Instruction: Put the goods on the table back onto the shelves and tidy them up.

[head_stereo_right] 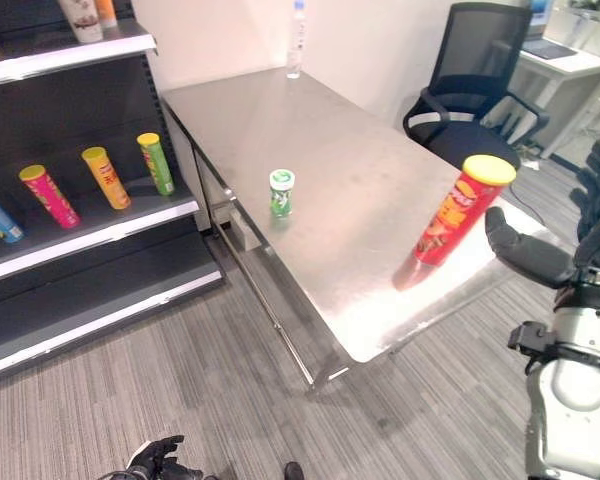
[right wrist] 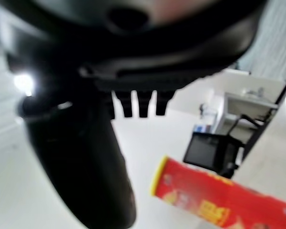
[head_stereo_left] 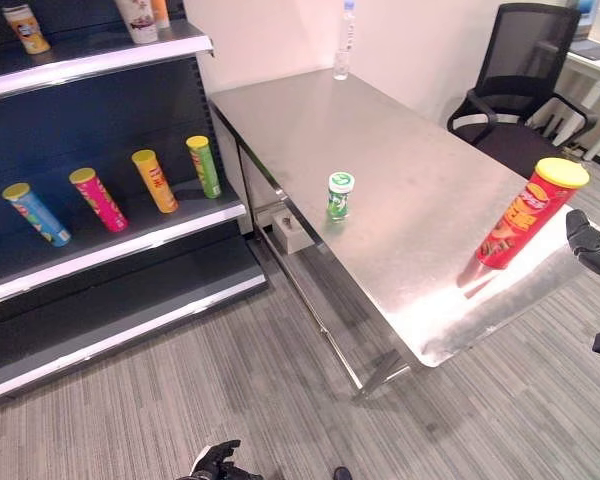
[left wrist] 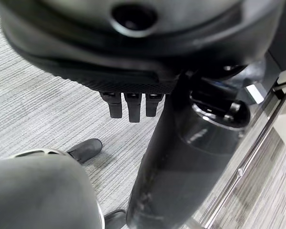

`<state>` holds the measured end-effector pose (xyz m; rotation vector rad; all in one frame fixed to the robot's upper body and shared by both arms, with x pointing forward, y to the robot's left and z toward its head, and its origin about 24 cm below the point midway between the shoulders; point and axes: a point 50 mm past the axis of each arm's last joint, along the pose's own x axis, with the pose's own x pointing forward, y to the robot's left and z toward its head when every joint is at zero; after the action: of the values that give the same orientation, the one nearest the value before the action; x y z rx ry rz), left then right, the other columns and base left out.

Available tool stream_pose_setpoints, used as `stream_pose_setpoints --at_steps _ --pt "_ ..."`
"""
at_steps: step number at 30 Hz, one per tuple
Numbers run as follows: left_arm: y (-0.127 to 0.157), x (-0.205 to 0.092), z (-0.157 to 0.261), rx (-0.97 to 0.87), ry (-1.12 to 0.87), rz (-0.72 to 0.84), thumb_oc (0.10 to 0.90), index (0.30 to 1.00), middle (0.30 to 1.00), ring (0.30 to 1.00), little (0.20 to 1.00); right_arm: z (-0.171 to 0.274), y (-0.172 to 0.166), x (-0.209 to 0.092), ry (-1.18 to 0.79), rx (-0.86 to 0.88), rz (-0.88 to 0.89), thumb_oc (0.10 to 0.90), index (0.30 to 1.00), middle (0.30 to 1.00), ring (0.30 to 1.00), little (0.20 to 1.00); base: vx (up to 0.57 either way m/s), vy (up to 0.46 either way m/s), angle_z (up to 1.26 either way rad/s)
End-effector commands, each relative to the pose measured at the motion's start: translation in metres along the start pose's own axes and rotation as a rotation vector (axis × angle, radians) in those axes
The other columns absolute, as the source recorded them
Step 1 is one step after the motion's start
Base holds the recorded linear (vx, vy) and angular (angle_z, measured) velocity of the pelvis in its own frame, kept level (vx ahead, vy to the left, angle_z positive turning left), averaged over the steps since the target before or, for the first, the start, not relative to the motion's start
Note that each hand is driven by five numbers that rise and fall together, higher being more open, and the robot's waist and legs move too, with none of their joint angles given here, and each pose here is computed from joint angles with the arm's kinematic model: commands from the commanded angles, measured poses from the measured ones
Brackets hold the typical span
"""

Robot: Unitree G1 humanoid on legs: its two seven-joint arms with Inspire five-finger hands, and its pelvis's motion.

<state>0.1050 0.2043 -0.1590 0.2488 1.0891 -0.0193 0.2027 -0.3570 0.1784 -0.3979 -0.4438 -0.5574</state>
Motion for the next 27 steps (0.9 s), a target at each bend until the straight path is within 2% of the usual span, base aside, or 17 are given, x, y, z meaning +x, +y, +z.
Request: stream_pose_setpoints --at_steps 1,9,16,20,27 --pt "0.019 0.006 0.027 0.068 -0.082 0.028 0.800 0.900 0.900 0.900 0.900 0.061 -0.022 0.033 -0.295 -0.048 -0.081 0.800 0.900 0.900 0.900 0.900 0.03 -0.054 0.09" --pt "0.020 0.005 0.026 0.080 -0.079 0.026 0.800 0.900 0.900 0.900 0.900 0.065 -0.041 0.047 -0.295 -0.133 -0.152 0.800 0.900 0.900 0.900 0.900 0.03 -0.046 0.12" --pt "0.018 0.004 0.020 0.077 -0.060 0.015 0.800 0.900 0.900 0.900 0.900 0.062 -0.047 0.060 -0.251 -0.119 -0.132 0.800 0.900 0.900 0.900 0.900 0.01 -0.020 0.09" --pt "0.017 0.004 0.016 0.077 -0.046 0.007 0.800 0.900 0.900 0.900 0.900 0.055 -0.045 0.069 -0.208 -0.090 -0.103 0.800 0.900 0.900 0.900 0.900 0.01 -0.028 0.08" --pt "0.016 0.002 0.009 0.058 -0.029 0.001 0.800 0.900 0.900 0.900 0.900 0.043 -0.034 0.077 -0.141 0.063 -0.008 0.800 0.900 0.900 0.900 0.900 0.00 -0.015 0.12"
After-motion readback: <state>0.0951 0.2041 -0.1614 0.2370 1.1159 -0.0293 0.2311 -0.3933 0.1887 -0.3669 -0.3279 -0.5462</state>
